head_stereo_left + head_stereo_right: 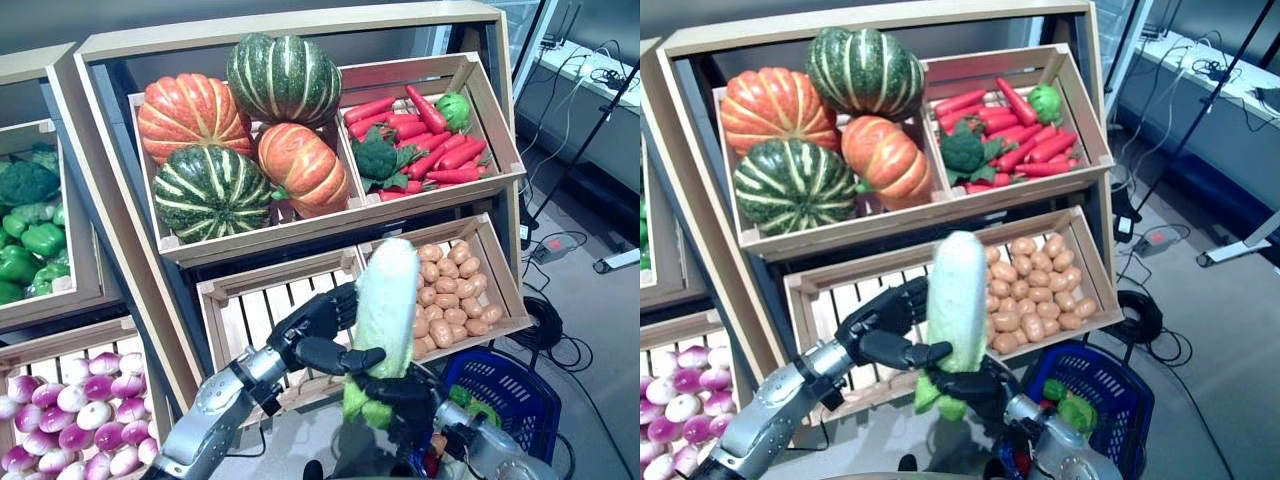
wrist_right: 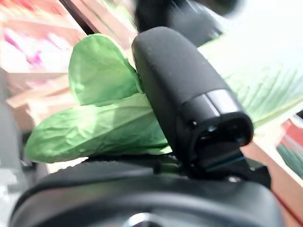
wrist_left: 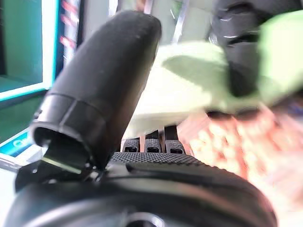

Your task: Put vegetables into the basket

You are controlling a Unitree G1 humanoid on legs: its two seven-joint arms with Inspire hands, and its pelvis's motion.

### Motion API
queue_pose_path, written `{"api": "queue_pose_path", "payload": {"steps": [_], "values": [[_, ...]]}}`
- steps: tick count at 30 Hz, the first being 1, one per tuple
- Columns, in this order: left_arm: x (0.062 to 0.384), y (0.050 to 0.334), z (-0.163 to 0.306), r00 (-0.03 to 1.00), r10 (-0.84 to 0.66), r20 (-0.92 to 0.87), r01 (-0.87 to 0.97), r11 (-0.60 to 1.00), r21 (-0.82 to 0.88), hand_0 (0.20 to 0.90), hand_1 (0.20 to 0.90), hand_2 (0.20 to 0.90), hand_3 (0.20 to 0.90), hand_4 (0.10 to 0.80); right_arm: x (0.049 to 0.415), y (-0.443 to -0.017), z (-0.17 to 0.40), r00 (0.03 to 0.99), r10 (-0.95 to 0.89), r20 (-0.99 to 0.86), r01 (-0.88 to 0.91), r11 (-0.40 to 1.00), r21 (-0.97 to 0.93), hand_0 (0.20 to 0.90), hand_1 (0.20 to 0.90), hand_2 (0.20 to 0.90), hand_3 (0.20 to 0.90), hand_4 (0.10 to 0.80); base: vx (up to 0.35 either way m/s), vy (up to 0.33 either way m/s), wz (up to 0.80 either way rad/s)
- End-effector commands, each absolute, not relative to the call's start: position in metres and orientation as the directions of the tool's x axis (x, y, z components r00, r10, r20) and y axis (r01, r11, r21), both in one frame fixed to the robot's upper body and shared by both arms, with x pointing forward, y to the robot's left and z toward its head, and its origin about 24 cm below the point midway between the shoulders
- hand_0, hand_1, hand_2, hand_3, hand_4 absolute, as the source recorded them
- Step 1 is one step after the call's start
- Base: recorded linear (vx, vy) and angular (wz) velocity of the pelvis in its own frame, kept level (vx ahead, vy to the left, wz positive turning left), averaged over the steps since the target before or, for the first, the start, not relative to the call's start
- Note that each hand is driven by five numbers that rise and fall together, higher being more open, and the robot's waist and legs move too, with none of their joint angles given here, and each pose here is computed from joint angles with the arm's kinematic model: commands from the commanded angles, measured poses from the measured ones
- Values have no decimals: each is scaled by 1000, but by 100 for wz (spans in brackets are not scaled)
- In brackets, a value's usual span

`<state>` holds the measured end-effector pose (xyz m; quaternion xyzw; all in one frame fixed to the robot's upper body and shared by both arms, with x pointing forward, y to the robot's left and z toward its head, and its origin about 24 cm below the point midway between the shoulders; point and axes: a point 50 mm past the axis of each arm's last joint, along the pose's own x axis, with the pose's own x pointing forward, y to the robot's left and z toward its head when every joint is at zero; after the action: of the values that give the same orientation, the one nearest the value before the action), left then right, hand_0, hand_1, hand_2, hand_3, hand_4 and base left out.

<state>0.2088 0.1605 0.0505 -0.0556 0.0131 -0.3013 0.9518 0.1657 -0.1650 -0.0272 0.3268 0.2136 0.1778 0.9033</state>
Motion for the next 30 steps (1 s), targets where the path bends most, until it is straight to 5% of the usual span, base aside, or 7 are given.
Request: {"api": "queue_pose_path", "payload": {"steps": [1, 4, 15, 20, 30], "values": [[227, 204, 103, 906, -311, 285, 307, 950, 62, 900, 900, 900, 900, 800, 203, -227, 26, 998, 19, 53, -51, 716, 696, 300, 300, 300, 300, 400, -281, -26, -3], [234, 215, 111, 914, -176, 365, 144, 983, 113, 900, 900, 900, 900, 800, 214, -244, 35, 967, -216, 132, 40, 646, 763, 300, 300, 300, 300, 400, -375, -25, 0], [248, 196, 124, 881, -173, 440, 161, 985, 67, 900, 900, 900, 900, 800, 221, -283, 30, 737, -675, 42, 231, 309, 923, 300, 300, 300, 300, 400, -172, -28, 0], [256, 185, 134, 858, -185, 478, 197, 980, 26, 900, 900, 900, 900, 800, 227, -295, 16, 661, -745, -83, 303, 165, 939, 300, 300, 300, 300, 400, -127, -31, 3], [268, 154, 166, 733, -254, 631, 285, 957, 55, 900, 900, 900, 900, 800, 264, -302, 3, 677, -689, -261, 324, -39, 945, 300, 300, 300, 300, 400, -101, -37, 6]]}}
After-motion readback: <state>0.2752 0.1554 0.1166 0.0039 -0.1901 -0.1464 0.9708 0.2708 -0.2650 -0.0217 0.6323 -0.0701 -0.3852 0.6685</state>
